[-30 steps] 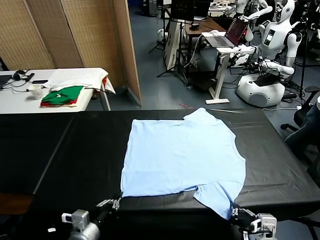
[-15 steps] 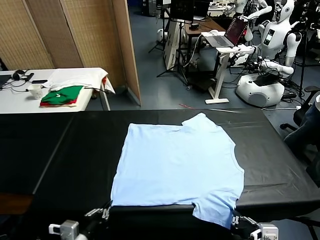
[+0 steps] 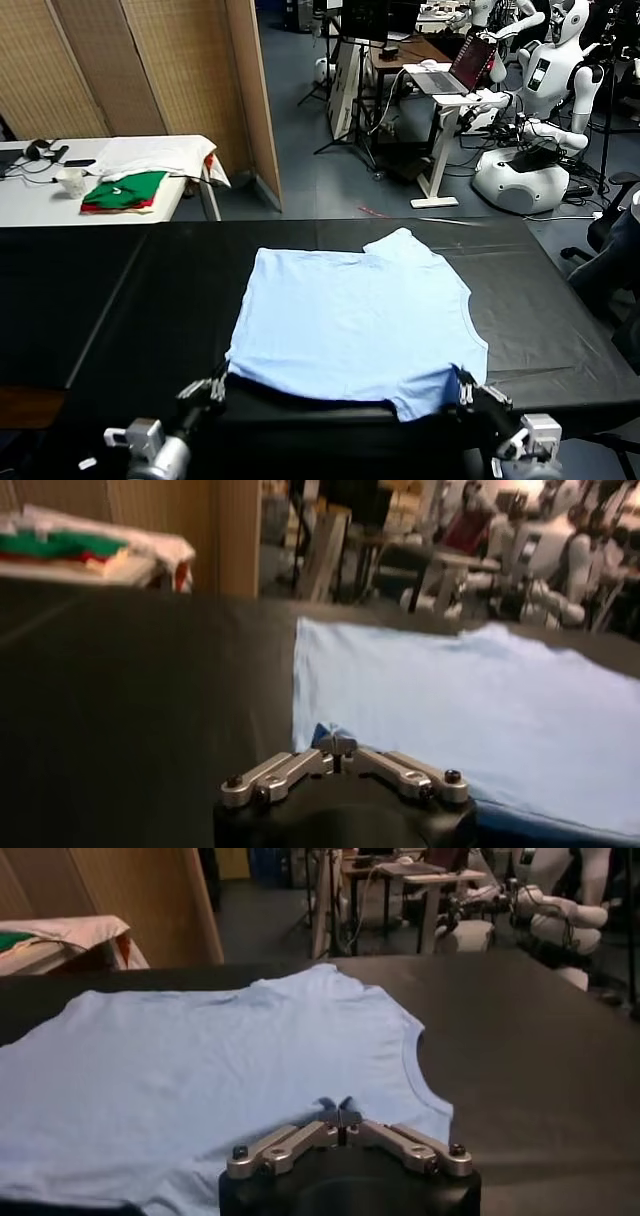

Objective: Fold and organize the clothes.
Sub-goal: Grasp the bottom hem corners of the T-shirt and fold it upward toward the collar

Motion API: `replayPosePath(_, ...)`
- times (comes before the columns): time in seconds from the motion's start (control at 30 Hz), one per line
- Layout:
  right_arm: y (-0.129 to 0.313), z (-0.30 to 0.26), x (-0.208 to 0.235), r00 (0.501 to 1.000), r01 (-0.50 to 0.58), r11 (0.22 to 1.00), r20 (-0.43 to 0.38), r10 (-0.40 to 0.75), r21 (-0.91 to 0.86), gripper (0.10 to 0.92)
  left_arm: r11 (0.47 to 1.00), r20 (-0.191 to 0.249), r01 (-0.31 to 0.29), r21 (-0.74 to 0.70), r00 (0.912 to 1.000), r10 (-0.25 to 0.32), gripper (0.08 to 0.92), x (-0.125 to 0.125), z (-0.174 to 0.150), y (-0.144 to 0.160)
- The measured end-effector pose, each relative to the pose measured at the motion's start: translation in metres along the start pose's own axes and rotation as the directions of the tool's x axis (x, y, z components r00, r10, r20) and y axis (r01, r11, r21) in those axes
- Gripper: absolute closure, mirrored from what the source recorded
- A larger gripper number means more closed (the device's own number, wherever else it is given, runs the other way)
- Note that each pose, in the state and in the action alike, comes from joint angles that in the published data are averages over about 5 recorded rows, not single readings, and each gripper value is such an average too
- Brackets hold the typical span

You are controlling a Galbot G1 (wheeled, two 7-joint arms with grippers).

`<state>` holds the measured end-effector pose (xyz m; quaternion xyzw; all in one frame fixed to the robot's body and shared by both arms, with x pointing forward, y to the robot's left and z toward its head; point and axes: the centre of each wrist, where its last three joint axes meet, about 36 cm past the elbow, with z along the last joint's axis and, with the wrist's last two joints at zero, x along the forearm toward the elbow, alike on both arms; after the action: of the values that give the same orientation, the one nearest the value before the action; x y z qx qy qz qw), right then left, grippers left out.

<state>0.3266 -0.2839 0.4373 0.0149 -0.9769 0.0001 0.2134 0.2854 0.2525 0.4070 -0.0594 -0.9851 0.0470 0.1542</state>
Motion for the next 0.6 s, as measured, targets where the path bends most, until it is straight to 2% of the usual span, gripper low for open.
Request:
replayPosePath(0.17, 0.0, -0.009, -0.024, 1.0, -0.003, 1.0, 0.007, 0.002, 0.024, 0.881, 0.999, 0.026, 0.003, -0.046, 0.9997, -0.002, 0.855, -0.021, 0.002, 0.004)
replayPosePath(0.6, 0.005, -0.015, -0.06, 1.0, -0.009, 0.998, 0.013, 0.008, 0.069, 0.881, 0.992, 0.02, -0.006, -0.129, 0.9998, 0.008, 0.855, -0.065, 0.004, 0.021)
